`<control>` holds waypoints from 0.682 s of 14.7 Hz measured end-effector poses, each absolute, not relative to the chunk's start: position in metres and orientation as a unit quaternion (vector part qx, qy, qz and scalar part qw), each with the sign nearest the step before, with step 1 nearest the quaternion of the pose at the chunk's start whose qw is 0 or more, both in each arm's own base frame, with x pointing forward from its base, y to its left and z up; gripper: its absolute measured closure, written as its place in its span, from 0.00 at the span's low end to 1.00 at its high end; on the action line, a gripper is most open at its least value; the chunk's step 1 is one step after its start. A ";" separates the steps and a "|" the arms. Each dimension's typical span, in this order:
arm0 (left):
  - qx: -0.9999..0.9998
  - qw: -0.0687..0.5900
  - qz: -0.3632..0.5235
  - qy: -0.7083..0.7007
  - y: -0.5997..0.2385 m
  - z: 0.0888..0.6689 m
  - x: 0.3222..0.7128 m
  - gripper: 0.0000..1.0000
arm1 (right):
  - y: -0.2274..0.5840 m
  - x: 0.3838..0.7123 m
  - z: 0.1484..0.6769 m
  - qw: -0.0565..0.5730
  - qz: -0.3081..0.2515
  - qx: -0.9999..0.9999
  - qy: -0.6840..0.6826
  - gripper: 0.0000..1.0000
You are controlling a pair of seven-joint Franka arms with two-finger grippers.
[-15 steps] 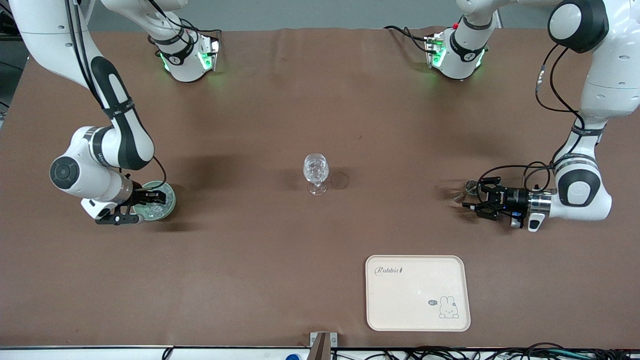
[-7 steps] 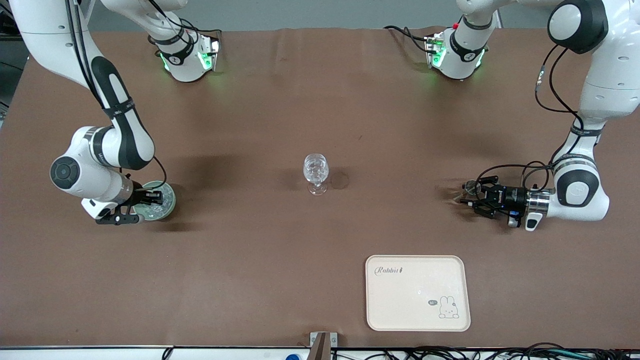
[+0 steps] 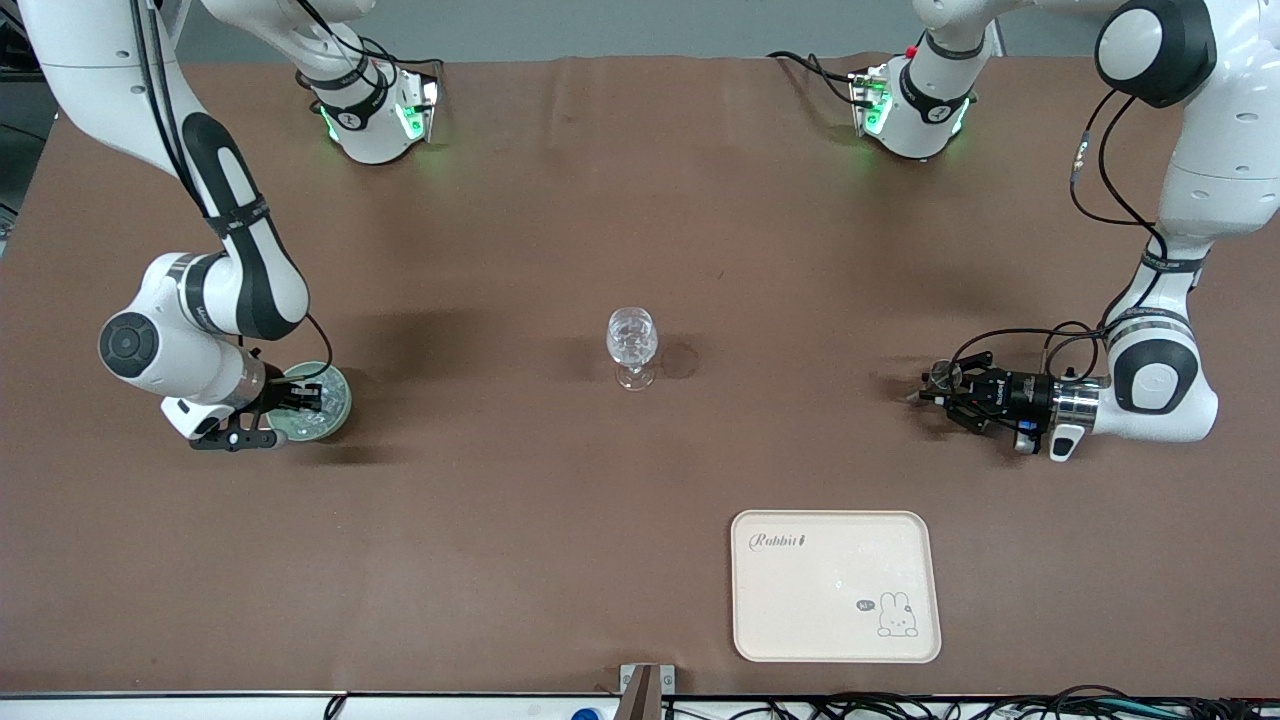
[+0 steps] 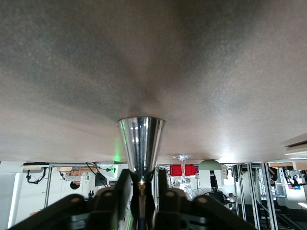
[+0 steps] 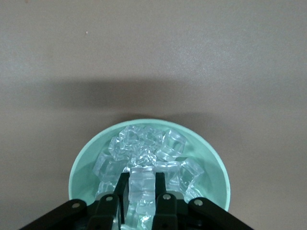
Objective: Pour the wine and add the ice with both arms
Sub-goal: 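Grasp an ice cube from the green bowl with the right gripper, then lift the ice with the right gripper while the left gripper carries the jigger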
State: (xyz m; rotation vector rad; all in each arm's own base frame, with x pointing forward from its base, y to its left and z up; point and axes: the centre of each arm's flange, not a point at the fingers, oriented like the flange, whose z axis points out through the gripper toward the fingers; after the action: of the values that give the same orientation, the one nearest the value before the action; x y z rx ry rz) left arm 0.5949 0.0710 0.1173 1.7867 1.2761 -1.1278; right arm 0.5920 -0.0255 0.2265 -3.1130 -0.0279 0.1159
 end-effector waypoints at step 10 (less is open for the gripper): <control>0.658 0.355 -0.446 0.492 0.036 0.144 0.620 0.79 | -0.029 0.638 0.303 0.017 0.021 -1.000 0.001 0.75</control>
State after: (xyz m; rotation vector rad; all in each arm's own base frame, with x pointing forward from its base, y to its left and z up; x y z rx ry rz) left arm 0.6203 0.0357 0.1441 1.7006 1.2726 -1.1518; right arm 0.6377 -0.0290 0.3033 -3.1075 0.0030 0.0668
